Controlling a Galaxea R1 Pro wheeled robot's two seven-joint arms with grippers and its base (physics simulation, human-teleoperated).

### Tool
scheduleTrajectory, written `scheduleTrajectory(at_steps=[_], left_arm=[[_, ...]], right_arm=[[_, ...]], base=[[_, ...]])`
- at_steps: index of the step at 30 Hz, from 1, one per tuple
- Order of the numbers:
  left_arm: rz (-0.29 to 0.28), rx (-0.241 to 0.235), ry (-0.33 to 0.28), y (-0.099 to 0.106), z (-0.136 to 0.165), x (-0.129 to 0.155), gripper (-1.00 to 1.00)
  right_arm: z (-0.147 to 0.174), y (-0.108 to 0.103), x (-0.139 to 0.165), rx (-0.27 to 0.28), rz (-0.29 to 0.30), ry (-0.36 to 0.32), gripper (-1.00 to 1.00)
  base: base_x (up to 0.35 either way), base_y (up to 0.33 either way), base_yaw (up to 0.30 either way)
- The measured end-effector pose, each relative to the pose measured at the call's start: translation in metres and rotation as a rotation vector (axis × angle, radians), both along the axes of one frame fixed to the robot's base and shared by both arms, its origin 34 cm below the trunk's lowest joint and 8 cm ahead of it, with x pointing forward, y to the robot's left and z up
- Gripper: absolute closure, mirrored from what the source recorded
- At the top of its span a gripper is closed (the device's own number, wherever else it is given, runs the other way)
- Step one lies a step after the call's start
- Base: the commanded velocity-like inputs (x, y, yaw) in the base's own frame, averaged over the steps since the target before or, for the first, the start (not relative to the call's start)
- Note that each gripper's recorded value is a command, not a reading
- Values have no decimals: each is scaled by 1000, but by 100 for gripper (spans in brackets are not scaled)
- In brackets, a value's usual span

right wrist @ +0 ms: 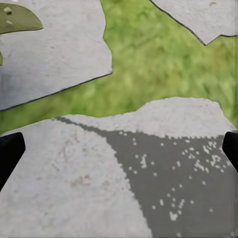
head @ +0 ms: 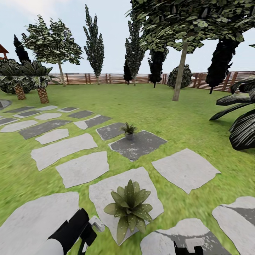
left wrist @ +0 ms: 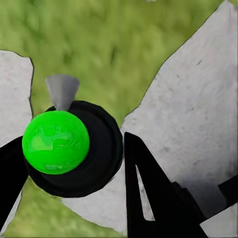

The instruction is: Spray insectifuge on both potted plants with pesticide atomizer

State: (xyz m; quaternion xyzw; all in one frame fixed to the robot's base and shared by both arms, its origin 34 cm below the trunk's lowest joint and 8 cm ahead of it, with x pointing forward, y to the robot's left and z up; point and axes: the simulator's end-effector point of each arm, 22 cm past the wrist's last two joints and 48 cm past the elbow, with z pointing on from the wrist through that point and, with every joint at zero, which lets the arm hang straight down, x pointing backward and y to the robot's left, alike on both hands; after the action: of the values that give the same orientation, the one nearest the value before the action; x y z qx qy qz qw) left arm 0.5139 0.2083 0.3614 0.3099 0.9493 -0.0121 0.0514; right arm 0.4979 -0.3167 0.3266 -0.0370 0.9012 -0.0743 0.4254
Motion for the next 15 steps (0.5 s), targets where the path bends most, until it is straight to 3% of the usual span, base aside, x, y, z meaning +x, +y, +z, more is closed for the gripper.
scheduleTrajectory(at_steps=[3,12,15], left_arm=[[-24,-29,-10,-30,4,3,100],[-20,-23,9,-24,-3,-7,100],[-20,-27,-2,-25,-1,-3,100]], right_arm=[[0,0,0,0,0,0,-100],[0,0,0,0,0,0,-100],[0,0,0,1,1,1,-100]], base=[[1,0,-6],[0,0,-2],[0,0,-180]])
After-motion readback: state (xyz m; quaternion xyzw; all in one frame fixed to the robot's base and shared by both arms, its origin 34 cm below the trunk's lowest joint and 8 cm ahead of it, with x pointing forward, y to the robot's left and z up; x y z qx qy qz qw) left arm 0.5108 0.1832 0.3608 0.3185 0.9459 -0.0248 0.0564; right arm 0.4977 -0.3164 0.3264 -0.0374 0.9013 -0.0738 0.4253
